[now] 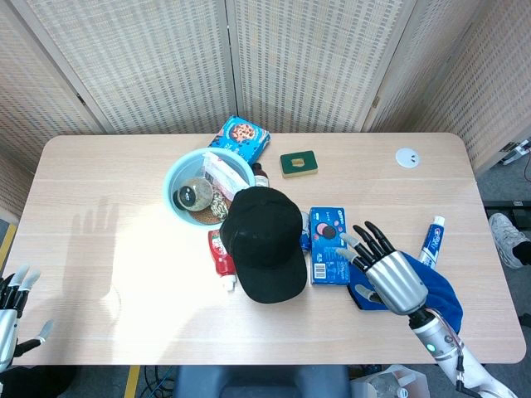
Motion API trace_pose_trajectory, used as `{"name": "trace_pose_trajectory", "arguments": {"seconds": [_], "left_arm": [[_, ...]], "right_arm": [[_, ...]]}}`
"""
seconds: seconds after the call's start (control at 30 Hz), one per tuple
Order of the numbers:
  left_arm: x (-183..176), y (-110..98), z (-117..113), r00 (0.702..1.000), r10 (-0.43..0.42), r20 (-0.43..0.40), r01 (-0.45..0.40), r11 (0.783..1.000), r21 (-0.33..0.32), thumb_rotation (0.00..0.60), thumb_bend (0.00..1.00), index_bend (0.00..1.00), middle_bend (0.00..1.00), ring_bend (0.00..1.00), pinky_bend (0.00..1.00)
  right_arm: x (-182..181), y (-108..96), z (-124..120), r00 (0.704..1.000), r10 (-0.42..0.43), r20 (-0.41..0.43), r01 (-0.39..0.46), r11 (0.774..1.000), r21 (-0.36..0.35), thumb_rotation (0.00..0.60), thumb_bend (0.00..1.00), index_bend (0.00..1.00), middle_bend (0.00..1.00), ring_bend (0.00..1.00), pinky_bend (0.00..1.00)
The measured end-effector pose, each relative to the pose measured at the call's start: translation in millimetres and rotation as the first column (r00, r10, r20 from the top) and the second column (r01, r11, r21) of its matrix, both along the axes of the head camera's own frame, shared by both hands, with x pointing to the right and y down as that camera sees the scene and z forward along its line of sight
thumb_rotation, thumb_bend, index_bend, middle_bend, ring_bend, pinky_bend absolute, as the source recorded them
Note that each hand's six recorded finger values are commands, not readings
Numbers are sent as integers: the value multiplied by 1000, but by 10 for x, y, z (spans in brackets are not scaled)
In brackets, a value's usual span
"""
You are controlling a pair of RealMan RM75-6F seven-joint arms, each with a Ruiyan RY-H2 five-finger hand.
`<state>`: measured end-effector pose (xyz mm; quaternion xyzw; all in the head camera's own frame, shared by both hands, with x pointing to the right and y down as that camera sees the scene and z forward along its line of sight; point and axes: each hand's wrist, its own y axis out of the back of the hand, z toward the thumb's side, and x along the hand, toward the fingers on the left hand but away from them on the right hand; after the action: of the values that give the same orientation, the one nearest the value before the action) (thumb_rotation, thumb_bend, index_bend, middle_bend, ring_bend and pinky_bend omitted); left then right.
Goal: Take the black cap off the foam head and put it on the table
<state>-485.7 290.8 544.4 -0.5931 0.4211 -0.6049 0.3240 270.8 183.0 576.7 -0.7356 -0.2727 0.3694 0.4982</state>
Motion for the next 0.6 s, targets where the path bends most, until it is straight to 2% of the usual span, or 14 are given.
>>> {"name": "trace_pose_trajectory", "arguments": {"seconds": [0.27,0.6], "left_arm": [[-4,6,-10,1000,-1,5,1,1000,-2,600,246,0,0,0,0],[4,3,-15,1000,1,10,-1,1000,-7,600,246,0,0,0,0]], "right_arm": [[-300,4,114,997,-68,43,67,998,20,600,0,283,165,0,0],[-550,82,216,986,-140,86,133,988,83,600,0,283,160,0,0]]}}
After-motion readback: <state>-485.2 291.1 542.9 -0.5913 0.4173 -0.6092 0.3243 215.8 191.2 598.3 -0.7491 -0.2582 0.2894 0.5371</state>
